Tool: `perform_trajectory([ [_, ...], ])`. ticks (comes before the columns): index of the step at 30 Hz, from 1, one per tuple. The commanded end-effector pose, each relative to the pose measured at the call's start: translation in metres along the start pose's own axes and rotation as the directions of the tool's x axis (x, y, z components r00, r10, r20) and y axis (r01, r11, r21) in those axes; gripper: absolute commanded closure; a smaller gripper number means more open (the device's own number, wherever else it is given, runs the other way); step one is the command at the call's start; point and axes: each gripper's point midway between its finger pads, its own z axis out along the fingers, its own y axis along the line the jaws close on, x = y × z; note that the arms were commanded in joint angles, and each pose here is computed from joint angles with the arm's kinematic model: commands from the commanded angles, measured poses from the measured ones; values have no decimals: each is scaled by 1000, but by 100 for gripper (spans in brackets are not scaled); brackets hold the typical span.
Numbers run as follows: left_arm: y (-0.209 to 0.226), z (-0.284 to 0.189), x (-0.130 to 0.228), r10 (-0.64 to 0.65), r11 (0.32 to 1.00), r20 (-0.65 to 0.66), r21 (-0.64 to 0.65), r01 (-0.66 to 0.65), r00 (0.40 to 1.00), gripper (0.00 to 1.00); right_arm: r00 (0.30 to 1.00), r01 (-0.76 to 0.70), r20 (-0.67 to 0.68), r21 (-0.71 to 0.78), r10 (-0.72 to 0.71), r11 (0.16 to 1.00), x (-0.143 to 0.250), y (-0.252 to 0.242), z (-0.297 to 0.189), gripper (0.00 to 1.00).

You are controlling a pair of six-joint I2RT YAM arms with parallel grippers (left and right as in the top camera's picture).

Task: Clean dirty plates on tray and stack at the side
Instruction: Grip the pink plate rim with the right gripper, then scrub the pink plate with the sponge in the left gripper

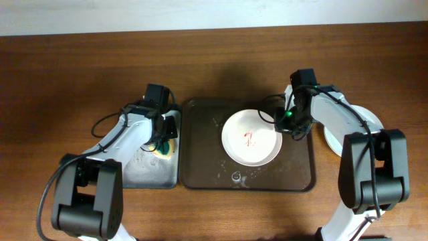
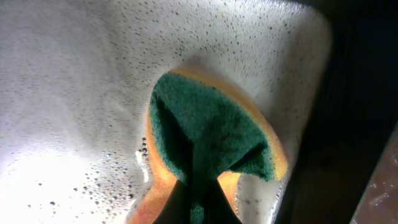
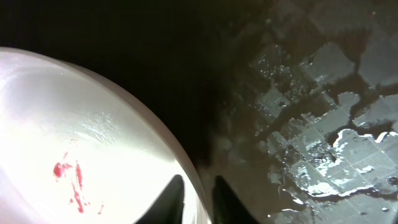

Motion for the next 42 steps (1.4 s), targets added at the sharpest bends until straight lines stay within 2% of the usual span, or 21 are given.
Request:
perform_trajectory([
  [1, 2, -39, -25, -42, 998, 117, 46, 37, 992, 100, 997, -1, -72, -8, 0, 1000, 25, 1, 16, 89],
  [3, 1, -56, -32, -50, 997, 164, 65, 40, 985, 100, 996, 2, -93, -4, -2, 1000, 34, 1, 21, 91],
  [4, 0, -68, -36, -54, 996, 196, 79, 39, 979, 100, 994, 5, -108, -2, -5, 1000, 40, 1, 23, 96],
  [8, -2, -98, -44, -59, 993, 272, 117, 28, 961, 100, 992, 31, -118, -2, -31, 1000, 45, 9, 26, 96],
  [11, -5, -115, -53, -9, 992, 340, 121, -35, 940, 100, 993, 43, -109, -5, -43, 999, 43, 12, 27, 96],
  [15, -15, -154, -87, 120, 976, 539, 91, -200, 834, 100, 993, 44, -105, -6, -44, 999, 43, 12, 28, 96],
  [19, -19, -198, -107, 115, 969, 679, 85, -234, 725, 100, 994, 44, -104, -2, -44, 999, 42, 12, 28, 96],
  [24, -18, -222, -107, 99, 967, 721, 92, -236, 686, 100, 994, 44, -103, -3, -44, 999, 42, 12, 28, 96],
  [32, -16, -217, -102, 106, 968, 703, 90, -235, 704, 100, 994, 45, -102, -18, -47, 999, 42, 15, 28, 96],
  [34, -13, -197, -90, 128, 970, 637, 80, -231, 760, 100, 987, 48, -144, -125, -66, 991, 53, 39, 27, 96],
  [36, -7, -160, -68, 89, 982, 501, 102, -161, 861, 100, 981, 95, -155, -130, -114, 987, 61, 53, 30, 96],
  [38, -18, -136, -51, 67, 973, 393, 178, -147, 917, 100, 982, 129, -131, -68, -137, 989, 57, 49, 33, 76],
  [39, -34, -135, -47, 73, 950, 371, 257, -178, 926, 100, 983, 134, -117, -57, -140, 989, 54, 48, 34, 74],
  [40, -47, -136, -44, 82, 927, 366, 312, -205, 927, 100, 985, 135, -104, -56, -140, 989, 51, 47, 34, 75],
  [41, -58, -136, -42, 96, 909, 365, 347, -231, 926, 100, 986, 137, -89, -60, -142, 989, 47, 48, 34, 81],
  [42, -70, -135, -38, 103, 898, 357, 369, -241, 929, 100, 986, 140, -80, -63, -145, 988, 45, 50, 34, 96],
])
